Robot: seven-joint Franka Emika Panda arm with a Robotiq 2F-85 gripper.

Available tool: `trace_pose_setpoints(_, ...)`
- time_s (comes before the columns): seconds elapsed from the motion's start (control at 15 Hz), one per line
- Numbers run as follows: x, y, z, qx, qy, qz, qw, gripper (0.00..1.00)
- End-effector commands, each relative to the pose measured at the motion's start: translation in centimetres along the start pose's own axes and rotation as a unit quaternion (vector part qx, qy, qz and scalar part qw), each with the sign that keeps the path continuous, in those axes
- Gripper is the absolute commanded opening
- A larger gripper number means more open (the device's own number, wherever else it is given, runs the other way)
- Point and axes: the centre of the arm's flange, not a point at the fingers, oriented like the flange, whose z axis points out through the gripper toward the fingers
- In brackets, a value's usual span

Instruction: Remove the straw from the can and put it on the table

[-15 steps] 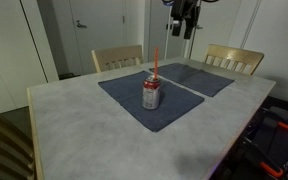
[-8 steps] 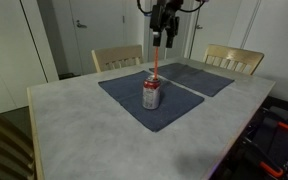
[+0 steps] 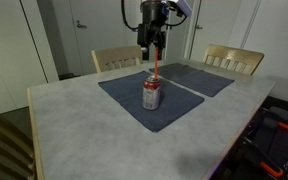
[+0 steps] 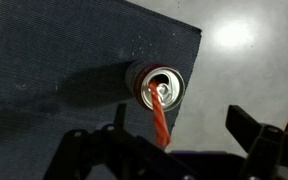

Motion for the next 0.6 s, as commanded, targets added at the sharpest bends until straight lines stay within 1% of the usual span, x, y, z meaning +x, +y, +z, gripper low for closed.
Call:
trace_pose_setpoints(0.0,0.6,0.0,-0.5,-0.012,-0.029,0.016,0.9994,1.0)
trace_pose_setpoints(0.27,-0.6,-0.2,-0.9,-0.031,-0.058,0.042,0.9969,1.0)
trace_pose_setpoints(0.53,-1.3,-0.1,-0.6,-0.027,-0.072,0.056,0.9954,1.0)
